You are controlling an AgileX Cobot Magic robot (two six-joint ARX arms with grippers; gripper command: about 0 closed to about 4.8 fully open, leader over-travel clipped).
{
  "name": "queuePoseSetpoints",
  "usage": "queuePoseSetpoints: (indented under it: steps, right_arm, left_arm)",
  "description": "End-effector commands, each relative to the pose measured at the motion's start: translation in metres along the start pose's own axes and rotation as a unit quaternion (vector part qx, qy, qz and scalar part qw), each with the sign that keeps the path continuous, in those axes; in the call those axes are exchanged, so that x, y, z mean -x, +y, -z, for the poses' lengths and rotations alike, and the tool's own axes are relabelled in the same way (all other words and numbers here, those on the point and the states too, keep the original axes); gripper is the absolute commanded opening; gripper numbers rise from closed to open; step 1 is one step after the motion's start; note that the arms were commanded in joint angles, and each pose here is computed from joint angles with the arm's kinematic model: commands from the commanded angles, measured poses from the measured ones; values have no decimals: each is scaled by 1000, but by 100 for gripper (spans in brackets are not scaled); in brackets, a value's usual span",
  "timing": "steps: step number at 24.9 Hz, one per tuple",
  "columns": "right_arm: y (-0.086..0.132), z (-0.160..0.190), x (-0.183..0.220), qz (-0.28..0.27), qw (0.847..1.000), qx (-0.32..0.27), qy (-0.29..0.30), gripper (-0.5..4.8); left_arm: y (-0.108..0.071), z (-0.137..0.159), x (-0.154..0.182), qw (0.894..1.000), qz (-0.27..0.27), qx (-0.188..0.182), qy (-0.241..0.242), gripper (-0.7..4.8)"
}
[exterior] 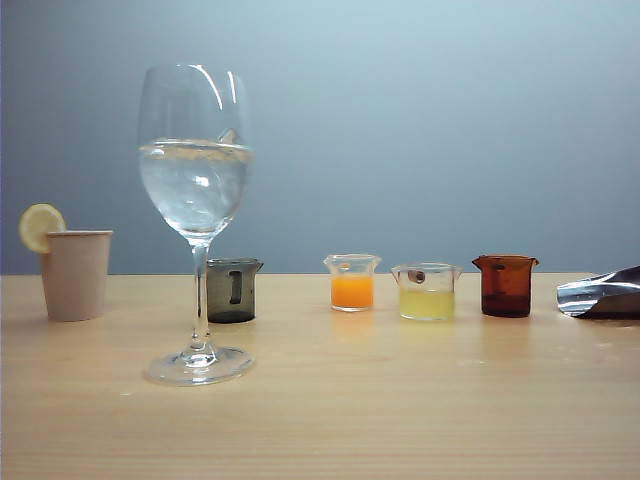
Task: Pick up the second measuring cup from the left, pour the orange juice inside into the goblet, and finally put the measuring cup back in its original place.
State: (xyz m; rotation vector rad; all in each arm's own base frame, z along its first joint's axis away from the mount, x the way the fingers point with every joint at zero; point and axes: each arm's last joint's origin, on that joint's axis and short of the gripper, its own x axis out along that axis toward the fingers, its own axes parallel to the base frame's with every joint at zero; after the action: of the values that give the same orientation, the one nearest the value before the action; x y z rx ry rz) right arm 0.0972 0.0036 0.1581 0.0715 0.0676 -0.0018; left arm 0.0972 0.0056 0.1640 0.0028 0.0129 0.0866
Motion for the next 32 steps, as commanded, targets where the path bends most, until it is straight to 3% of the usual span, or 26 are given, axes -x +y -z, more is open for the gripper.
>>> queuePoseSetpoints:
  steps: [1,9,11,12,15,17,23,26,29,32]
  right_arm:
    - [0,-1,0,1,1000,-2,-8,-1]
    - [-2,0,0,30,1000,-2,-4,-1]
    - [-1,-5,1,21,1000,-2,-10,-1]
    - [0,-13,4,25,1000,-1,-5,-2]
    - [0,-39,16,56,998,-3,-2,-2]
    - [0,-51,20,55,998,-5,-21,-2]
    - [8,-105,6,18,999,-9,-40,-3]
    - [23,-126,-26,-9,998,-9,-61,-3]
    - [41,-125,-47,-38,998,-10,-58,-3]
    - [67,-119,-62,-72,995,-13,-60,-3]
  left_arm:
    - [0,-2,0,1000,0,2,-7,-5]
    - [0,-3,0,1000,0,3,-11,-5]
    - [0,-6,1,1000,2,18,-16,-5]
    - [-1,-14,3,999,23,42,-24,-5]
    - [-3,-45,12,995,69,43,-50,-5]
    - [-3,-58,17,996,62,39,-60,-5]
    - [-2,-103,10,999,31,11,-26,-5]
    - [-9,-128,-12,999,46,-5,9,-5]
    - [-20,-141,-26,997,77,-8,17,-5]
    - [-36,-151,-39,991,122,-34,32,-5]
